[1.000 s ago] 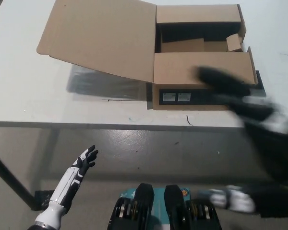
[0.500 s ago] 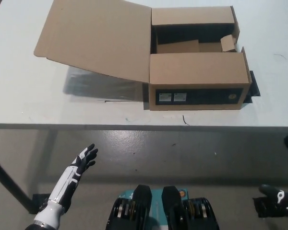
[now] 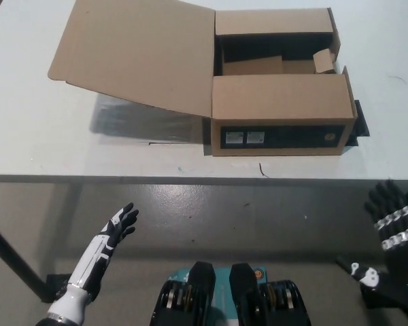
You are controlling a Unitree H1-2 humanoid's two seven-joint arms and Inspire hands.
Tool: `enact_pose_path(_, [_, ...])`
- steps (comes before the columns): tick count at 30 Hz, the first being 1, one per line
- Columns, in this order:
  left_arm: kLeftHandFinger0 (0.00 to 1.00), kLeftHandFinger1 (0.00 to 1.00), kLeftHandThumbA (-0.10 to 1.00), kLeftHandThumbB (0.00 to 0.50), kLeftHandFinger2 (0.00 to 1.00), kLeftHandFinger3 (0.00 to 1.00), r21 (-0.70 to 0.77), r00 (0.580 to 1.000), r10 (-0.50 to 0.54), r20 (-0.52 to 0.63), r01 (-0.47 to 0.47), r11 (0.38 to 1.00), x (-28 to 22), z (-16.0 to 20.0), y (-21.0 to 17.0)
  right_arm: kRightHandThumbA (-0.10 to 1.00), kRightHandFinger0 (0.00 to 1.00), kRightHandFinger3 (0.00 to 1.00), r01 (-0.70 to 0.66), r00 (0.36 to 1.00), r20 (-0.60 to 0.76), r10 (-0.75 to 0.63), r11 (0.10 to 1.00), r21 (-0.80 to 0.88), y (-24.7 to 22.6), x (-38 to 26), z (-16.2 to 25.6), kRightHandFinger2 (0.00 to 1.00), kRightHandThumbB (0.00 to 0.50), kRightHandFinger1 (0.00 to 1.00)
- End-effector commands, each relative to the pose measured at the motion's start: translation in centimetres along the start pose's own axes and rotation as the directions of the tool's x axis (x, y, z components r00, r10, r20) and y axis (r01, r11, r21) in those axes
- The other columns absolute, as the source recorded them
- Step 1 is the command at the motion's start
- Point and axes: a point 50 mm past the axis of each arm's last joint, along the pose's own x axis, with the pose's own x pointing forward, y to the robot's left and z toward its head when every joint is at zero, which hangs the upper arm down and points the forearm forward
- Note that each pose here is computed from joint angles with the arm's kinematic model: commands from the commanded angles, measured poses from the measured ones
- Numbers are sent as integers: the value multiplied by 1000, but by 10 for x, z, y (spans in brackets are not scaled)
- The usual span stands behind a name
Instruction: A small storage box is placed at the center of the table and the robot uses its right hand to slide under its lid and push it upwards to open it
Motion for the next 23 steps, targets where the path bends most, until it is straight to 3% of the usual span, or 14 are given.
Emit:
enact_pose_path(1, [1000,1000,1000,500,1000,1000,11,998,22,56,-22,1000,-1,6,9,1000,1000,1000,-22,998,61,22,1000,11,7,0,-7,1000,290,1000])
enact_pose_path(2, [1000,1000,1000,500,1000,1000,6,998,21,62,-21,1000,-1,6,8,1000,1000,1000,-42,998,47,40,998,46,9,-4,-14,1000,243,1000])
enact_pose_path(3, [1000,1000,1000,500,1000,1000,-5,998,20,64,-19,1000,-1,6,8,1000,1000,1000,-48,999,29,46,997,68,9,-7,-19,1000,233,1000])
enact_pose_path(23, [1000,1000,1000,500,1000,1000,-31,996,42,77,-40,999,5,8,13,1000,1000,1000,-6,999,-52,7,1000,29,6,-8,-45,1000,237,1000])
